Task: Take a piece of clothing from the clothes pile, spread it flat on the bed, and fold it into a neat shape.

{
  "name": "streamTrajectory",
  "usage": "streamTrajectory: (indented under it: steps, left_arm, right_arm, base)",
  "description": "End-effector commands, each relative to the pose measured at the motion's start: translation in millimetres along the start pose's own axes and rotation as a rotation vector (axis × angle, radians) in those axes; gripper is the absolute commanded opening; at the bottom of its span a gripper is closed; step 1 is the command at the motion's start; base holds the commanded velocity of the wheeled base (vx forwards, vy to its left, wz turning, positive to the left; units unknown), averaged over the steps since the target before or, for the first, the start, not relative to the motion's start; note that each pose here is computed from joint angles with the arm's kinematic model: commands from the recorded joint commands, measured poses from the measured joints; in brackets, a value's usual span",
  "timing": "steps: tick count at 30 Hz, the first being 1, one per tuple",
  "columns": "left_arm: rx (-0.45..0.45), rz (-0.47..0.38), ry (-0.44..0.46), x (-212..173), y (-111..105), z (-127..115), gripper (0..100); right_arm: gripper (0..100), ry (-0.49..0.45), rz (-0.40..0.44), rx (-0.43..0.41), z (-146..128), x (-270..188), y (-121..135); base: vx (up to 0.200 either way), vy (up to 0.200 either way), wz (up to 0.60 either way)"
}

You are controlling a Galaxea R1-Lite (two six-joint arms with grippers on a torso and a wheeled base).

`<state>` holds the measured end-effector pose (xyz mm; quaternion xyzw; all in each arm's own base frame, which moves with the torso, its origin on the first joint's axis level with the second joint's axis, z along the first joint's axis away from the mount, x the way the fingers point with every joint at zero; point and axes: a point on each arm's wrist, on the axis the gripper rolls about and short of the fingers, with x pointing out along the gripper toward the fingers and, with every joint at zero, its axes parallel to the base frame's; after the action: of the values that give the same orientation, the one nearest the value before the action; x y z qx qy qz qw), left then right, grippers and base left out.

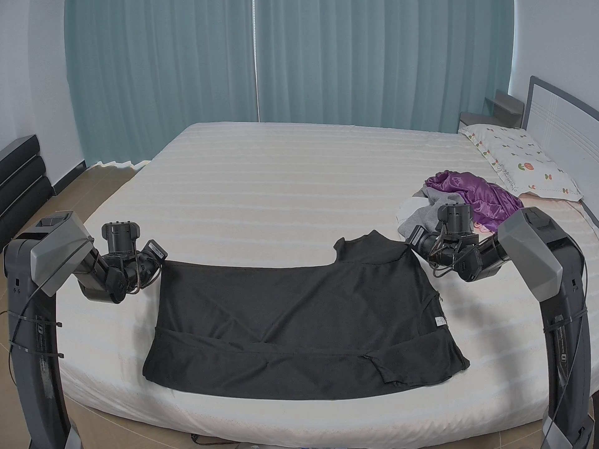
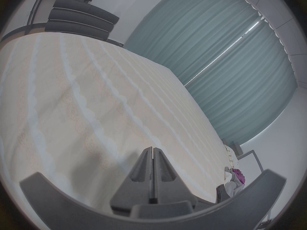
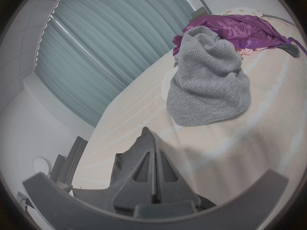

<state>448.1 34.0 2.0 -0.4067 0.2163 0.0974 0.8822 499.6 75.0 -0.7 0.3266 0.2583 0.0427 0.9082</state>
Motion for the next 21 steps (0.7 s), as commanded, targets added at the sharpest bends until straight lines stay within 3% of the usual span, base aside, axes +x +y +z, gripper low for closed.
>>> streamTrajectory:
  steps: [1,10,21]
  left_arm:
    - [-0.001,-0.012,-0.017,-10,-7,8,0]
    - [-0.014,-0.02,-0.029,-14,-10,12,0]
    - [-0.021,-0.021,-0.042,-20,-10,19,0]
  right_arm:
    - [0,-0.02,0.029,0.008,13,-18,14]
    - [0,-0.072,0.063,0.049,24,-36,12]
    - [0,-0.067,0.039,0.065,25,-40,1]
  base:
    - [0.0,0.0,0.0]
    - [0.0,0.0,0.0]
    - [0.0,0.0,0.0]
